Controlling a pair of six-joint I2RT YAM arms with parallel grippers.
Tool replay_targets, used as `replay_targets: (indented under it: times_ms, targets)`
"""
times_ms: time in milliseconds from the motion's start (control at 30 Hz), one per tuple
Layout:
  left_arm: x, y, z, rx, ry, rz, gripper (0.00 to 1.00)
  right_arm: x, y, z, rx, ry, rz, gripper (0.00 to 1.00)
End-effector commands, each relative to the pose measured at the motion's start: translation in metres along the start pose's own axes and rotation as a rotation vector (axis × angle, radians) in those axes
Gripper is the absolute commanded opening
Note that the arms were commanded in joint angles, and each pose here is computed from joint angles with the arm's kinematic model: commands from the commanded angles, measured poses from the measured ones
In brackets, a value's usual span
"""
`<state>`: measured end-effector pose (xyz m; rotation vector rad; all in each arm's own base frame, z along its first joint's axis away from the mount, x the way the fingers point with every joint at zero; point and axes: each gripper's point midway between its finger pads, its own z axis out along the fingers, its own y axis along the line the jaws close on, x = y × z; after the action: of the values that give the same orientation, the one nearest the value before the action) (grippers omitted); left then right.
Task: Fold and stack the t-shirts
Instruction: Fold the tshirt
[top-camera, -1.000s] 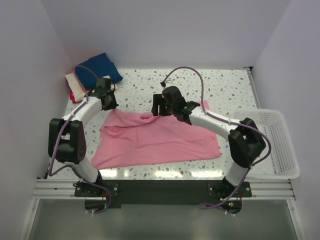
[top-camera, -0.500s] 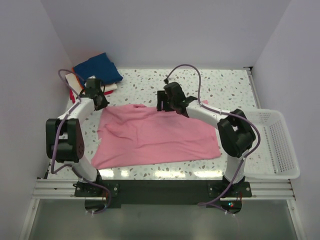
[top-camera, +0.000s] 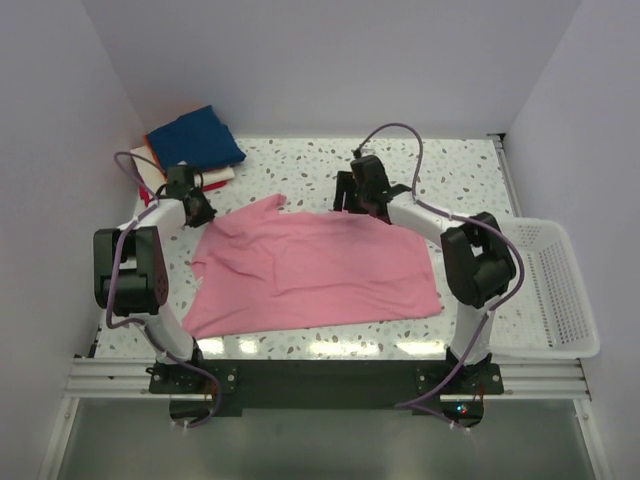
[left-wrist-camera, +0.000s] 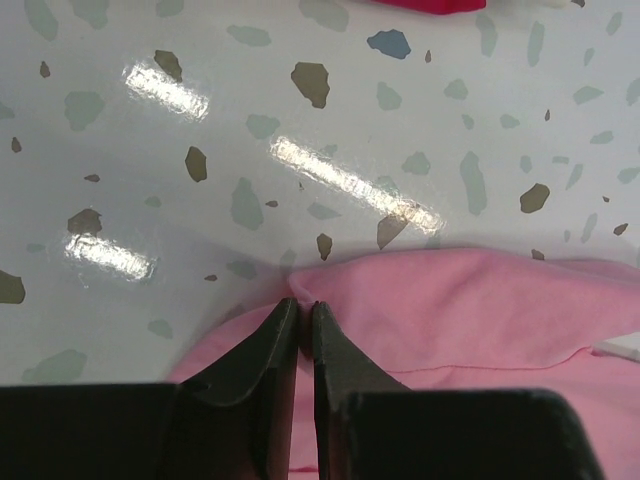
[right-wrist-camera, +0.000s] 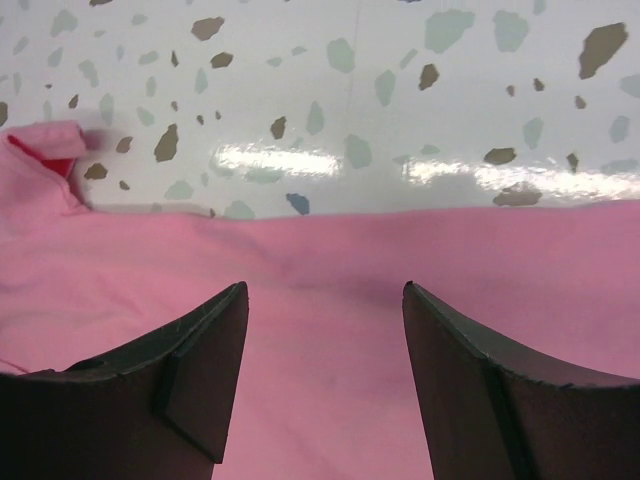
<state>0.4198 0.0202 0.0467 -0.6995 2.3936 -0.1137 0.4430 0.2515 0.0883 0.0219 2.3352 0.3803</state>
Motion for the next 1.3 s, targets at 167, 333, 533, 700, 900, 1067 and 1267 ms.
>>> replay_targets:
  times_ms: [167, 333, 533, 700, 900, 1067, 1267]
  targets:
    - [-0.022, -0.008, 0.005, 0.056, -0.052, -0.027, 0.15, -0.035, -0.069, 0.009, 0.088, -0.037, 0.147, 0.66]
    - [-0.019, -0.013, 0.008, 0.085, -0.032, -0.03, 0.14, -0.043, -0.133, 0.014, 0.205, -0.024, 0.238, 0.66]
    - [-0.019, -0.018, 0.011, 0.109, -0.021, -0.033, 0.14, -0.046, -0.188, 0.011, 0.323, -0.021, 0.318, 0.65]
    - [-0.022, -0.02, 0.012, 0.116, -0.021, -0.029, 0.14, -0.046, -0.207, 0.009, 0.41, -0.016, 0.293, 0.61]
    - [-0.023, -0.023, 0.016, 0.126, -0.014, -0.031, 0.14, -0.047, -0.215, 0.019, 0.452, -0.003, 0.281, 0.58]
    - [-0.025, -0.021, 0.018, 0.12, -0.016, -0.032, 0.14, -0.04, -0.221, 0.025, 0.483, 0.031, 0.274, 0.54]
    - [-0.024, -0.017, 0.021, 0.113, -0.008, -0.037, 0.14, -0.033, -0.222, 0.028, 0.483, 0.053, 0.277, 0.42]
